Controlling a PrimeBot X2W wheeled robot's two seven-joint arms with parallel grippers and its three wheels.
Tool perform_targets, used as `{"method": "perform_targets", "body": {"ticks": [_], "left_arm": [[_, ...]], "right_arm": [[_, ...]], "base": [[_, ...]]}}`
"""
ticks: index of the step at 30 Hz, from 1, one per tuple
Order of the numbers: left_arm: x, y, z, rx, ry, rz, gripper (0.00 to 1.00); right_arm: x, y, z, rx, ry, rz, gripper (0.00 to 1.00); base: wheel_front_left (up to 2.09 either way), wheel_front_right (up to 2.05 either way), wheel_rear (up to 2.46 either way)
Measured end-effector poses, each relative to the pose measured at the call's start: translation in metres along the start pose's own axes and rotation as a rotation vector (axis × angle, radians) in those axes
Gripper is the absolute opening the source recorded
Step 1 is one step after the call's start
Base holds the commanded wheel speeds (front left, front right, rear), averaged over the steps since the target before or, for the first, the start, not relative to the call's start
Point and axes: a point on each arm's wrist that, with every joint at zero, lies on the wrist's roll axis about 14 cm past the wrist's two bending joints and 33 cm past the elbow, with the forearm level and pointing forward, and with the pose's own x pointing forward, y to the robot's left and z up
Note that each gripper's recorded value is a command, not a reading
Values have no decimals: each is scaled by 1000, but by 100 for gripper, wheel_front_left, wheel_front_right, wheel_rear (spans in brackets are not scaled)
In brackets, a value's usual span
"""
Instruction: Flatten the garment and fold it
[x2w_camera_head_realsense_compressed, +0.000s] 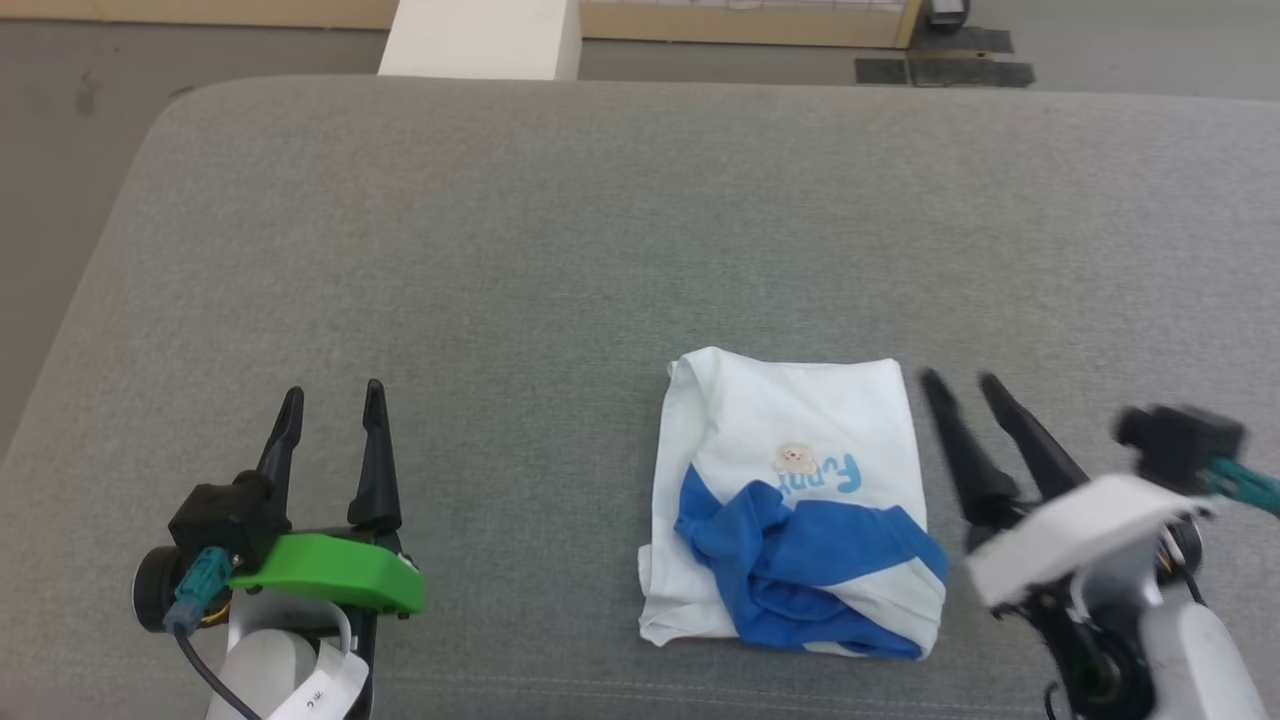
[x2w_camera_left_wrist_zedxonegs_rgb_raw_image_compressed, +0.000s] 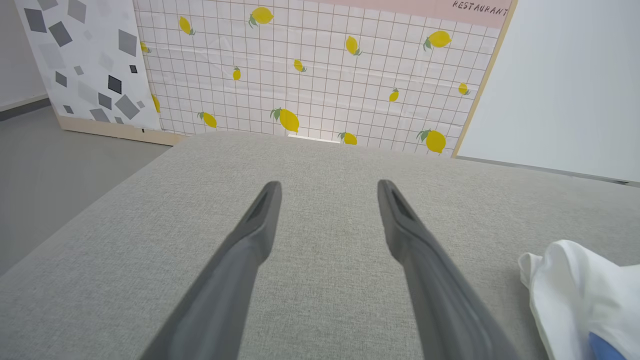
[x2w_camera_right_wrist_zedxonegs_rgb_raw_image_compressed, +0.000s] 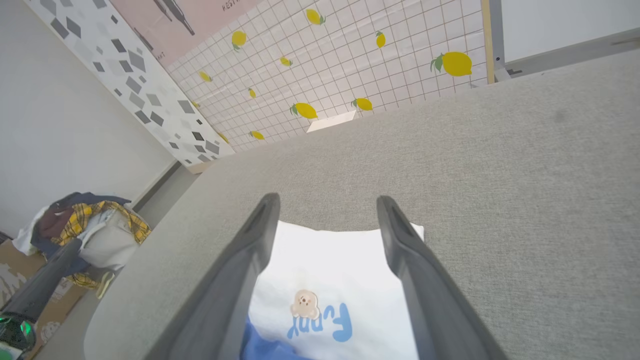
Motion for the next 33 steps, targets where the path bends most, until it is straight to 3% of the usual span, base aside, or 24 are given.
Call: {"method": "perform_targets", "body": {"ticks": [5,12,18,26,27,29,31,33], "left_arm": [[2,-8,2,-5,-7,-22,100],[2,-10,0,-6,0,-29,100],[1,-5,-5,-2,13,-16,100],[-2,3,-9,3,27,9,100],[-3,4,-9,4,28,11,100],[-3,5,-10,5,29,15,100],[-4,6,-10,4,31,17,100],[-3,6,-11,5,32,20,100]], "right_arm": [[-18,-47,-27,278,37,-134,100],[-25,-58,-89,477,245,-195,100],[-11,-48,-116,484,381,-177,100],[7,-37,-133,307,538,-132,100],[8,-34,-135,282,555,-120,79],[10,-30,-136,244,573,-105,23],[11,-28,-136,189,584,-92,0],[11,-30,-134,127,583,-93,0]], "base": [[0,0,0],[0,0,0],[0,0,0],[0,0,0],[0,0,0],[0,0,0],[0,0,0],[0,0,0]]}}
